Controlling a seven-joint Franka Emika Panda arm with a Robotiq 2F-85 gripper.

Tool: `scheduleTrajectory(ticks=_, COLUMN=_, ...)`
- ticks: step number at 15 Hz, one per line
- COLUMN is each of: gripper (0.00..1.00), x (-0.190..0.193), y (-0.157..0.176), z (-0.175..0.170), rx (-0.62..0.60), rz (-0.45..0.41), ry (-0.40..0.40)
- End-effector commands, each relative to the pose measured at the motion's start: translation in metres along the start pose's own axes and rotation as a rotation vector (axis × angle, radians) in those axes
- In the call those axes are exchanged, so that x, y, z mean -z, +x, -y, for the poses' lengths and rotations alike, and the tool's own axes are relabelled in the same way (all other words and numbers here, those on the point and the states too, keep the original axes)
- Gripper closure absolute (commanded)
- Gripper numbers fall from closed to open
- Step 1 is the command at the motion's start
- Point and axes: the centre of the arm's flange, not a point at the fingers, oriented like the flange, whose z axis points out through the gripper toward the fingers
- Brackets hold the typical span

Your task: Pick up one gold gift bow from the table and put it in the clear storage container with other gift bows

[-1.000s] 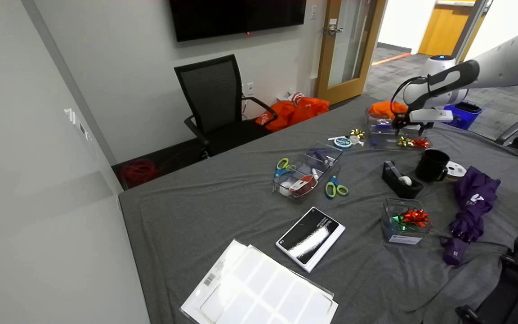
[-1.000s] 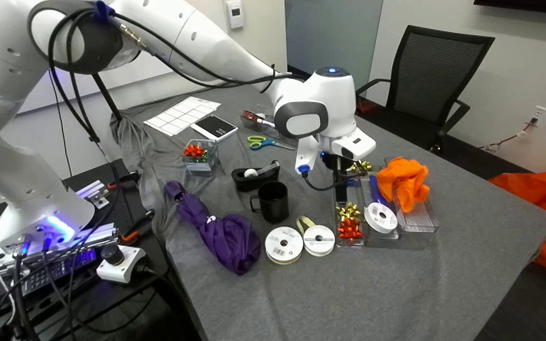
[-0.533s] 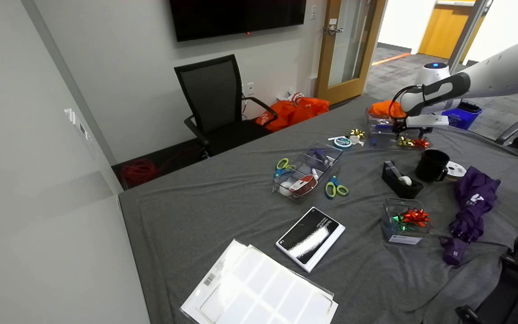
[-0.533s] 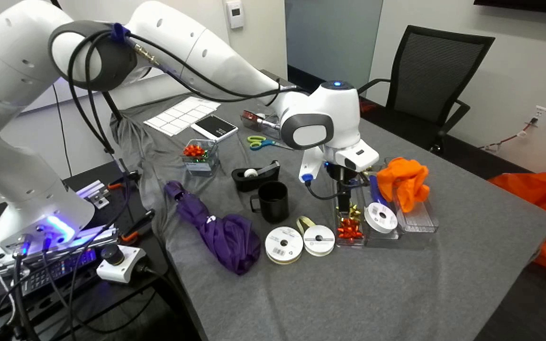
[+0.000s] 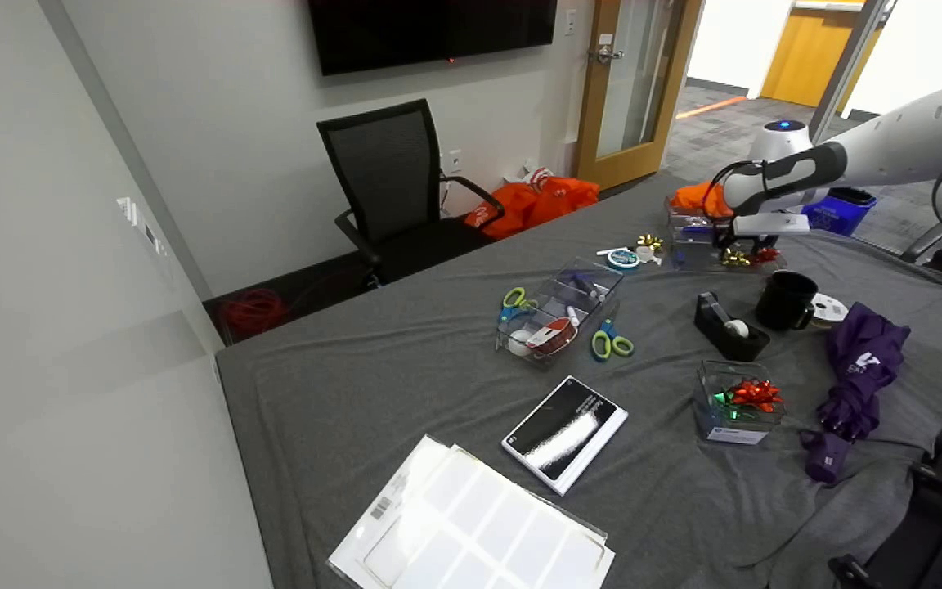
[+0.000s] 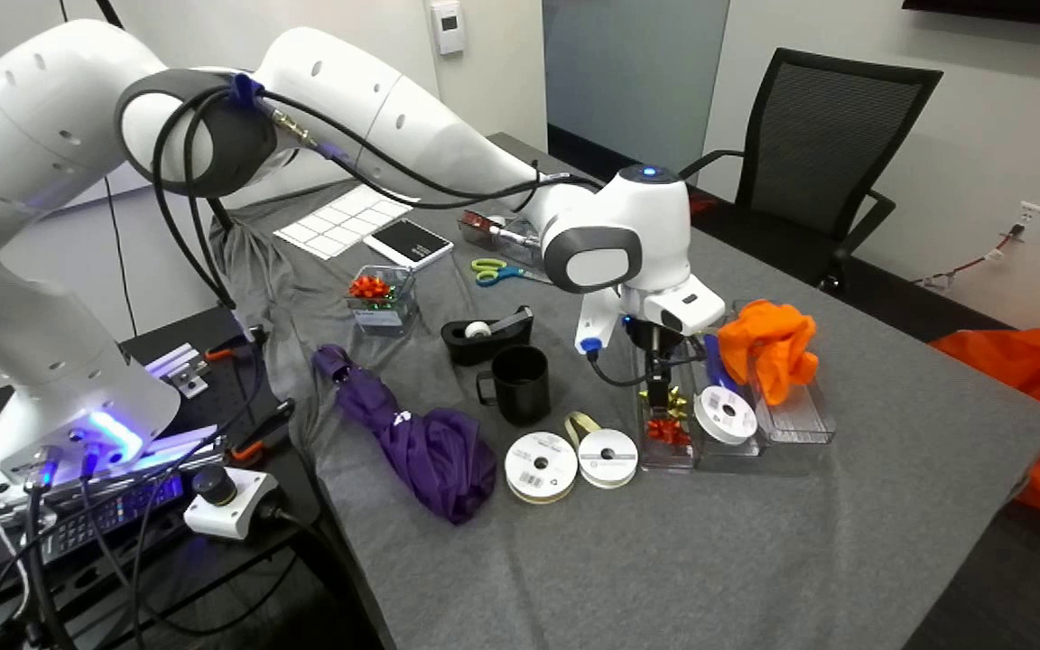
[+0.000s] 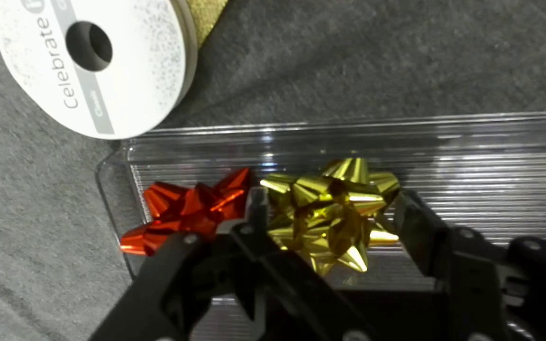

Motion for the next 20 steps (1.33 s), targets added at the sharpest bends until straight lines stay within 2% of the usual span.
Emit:
scheduleTrajectory(ticks=1, gripper=0.61, x=-0.005, y=0.013, z=0.001, rx=-0.01, rz=0.015, ry=0.013)
scheduleTrajectory(ticks=6, gripper=0.95, x=0.006, y=0.012, z=-0.002, rx=-0.003, rz=0.021, ry=0.026)
scheduleTrajectory(ticks=7, gripper=0.98, x=0.011, y=0.012, z=-0.003, rx=-0.001, rz=0.025, ry=0.032)
scheduleTrajectory(ticks=16, gripper=1.0, x=0.099, y=0.005, z=0.004, rx=0.034, rz=0.101, ry=0.157)
scheduleTrajectory(ticks=20, gripper=1.0, x=0.125, y=-0.012, z=0.0, rx=0.102, rz=0.144, ry=0.19)
